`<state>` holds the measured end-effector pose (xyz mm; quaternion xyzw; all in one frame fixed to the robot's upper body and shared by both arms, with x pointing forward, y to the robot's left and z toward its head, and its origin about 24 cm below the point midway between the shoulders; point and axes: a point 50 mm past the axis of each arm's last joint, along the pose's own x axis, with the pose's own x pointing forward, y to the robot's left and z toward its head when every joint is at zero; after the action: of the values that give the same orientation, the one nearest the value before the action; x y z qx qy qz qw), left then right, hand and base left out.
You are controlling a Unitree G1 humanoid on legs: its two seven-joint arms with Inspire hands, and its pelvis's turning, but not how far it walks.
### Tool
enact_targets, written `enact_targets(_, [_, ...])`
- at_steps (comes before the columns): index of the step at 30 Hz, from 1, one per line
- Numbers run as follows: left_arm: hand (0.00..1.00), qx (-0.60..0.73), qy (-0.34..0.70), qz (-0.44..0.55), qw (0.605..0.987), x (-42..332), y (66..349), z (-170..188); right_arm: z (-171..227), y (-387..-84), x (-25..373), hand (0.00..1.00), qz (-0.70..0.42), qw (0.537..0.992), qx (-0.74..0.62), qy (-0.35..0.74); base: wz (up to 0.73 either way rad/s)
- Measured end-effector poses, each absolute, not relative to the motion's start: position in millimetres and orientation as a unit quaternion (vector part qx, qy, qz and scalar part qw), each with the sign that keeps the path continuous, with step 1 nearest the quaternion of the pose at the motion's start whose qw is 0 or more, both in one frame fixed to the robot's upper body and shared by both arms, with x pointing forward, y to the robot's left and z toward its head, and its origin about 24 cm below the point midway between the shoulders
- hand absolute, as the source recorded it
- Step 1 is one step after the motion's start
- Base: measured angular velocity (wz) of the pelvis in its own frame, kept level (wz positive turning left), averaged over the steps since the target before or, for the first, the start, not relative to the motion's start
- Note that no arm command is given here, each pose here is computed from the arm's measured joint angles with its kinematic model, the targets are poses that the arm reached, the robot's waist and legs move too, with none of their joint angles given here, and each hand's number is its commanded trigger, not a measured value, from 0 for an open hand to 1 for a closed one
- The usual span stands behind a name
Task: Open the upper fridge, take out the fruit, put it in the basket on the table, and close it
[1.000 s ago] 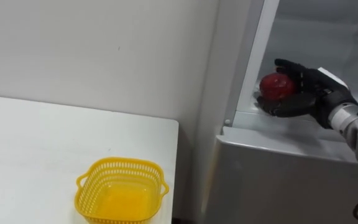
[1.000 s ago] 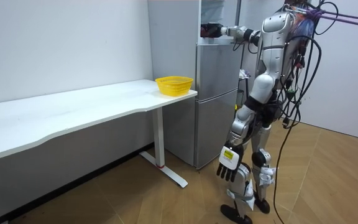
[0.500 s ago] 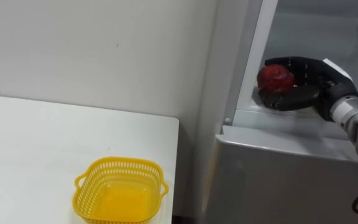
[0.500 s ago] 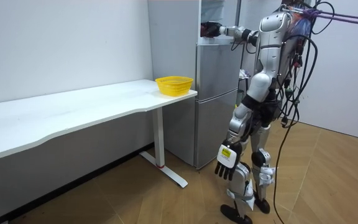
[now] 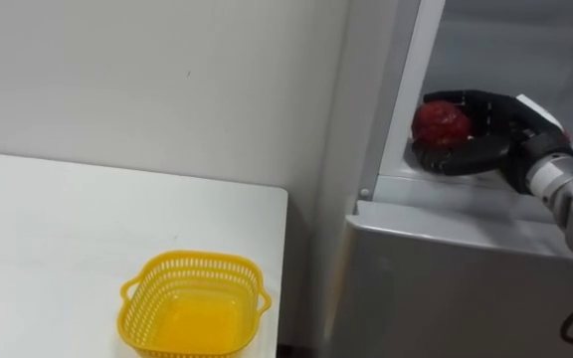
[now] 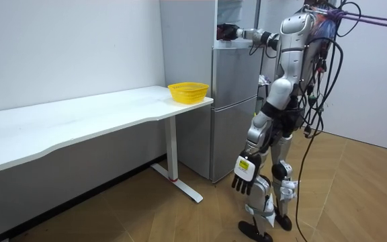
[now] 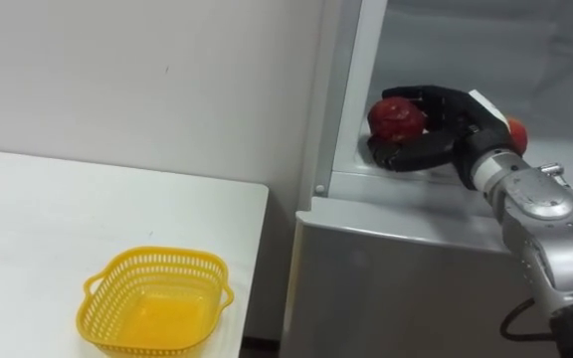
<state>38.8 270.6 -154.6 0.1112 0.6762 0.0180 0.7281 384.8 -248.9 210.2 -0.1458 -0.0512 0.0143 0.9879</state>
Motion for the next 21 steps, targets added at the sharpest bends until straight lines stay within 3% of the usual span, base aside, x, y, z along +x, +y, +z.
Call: enact_targets(21, [0.0, 0.117, 0.628, 0.046, 0.768, 55, 258, -156, 202, -189, 341, 1.0, -0.014, 0.978, -0.118, -0.171, -0.03])
